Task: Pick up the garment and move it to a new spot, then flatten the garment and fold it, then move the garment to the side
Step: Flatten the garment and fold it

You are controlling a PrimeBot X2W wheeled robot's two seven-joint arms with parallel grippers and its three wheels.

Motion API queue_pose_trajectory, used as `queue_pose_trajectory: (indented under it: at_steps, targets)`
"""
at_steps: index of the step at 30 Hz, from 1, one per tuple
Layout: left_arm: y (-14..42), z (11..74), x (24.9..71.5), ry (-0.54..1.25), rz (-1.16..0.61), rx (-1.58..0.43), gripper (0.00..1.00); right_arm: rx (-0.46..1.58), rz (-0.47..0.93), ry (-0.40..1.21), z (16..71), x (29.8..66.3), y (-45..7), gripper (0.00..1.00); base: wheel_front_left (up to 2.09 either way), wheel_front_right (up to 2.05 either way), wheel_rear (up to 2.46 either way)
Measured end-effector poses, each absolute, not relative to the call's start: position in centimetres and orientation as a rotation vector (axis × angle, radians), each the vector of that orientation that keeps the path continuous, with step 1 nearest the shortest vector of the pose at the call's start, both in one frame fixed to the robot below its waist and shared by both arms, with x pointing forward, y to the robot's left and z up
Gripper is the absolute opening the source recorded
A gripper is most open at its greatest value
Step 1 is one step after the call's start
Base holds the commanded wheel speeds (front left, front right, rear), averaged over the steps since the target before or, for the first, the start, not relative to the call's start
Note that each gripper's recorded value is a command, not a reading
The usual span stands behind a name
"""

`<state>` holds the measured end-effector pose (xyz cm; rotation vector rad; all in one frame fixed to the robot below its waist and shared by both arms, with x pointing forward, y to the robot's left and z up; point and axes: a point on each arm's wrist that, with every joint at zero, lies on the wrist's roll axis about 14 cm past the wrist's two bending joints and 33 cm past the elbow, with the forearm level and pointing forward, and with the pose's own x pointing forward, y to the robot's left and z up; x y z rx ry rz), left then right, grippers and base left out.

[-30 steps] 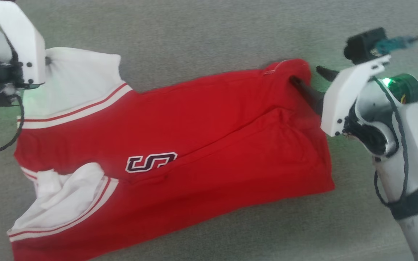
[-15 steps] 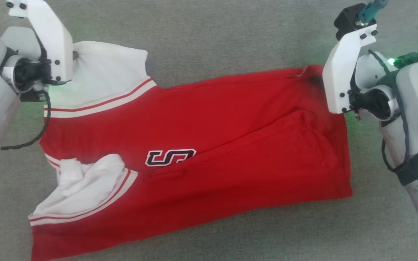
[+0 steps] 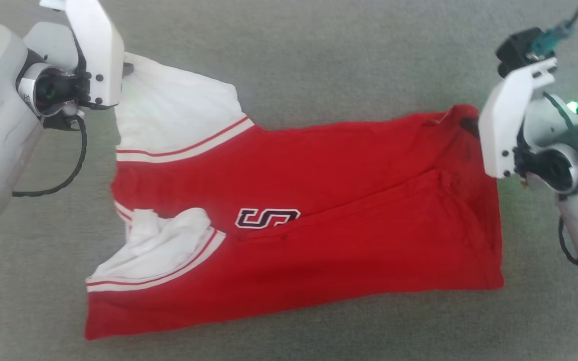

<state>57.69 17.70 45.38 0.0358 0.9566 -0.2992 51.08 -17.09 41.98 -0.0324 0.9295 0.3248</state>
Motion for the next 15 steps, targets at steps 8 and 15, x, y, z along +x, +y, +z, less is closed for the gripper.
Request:
queue_pose_trajectory:
  at_steps: [8, 15]
  targets:
    - [19.2, 49.1, 54.7, 0.918, -0.306, 0.097, 0.0, -0.028, 0.355, 0.868, 44.4, 49.6, -16.6, 0.0, 0.0, 0.0, 0.0]
    - [20.0, 51.1, 49.8, 0.908, -0.298, 0.138, 0.0, -0.032, 0.367, 0.846, 46.1, 47.6, -16.6, 0.0, 0.0, 0.0, 0.0]
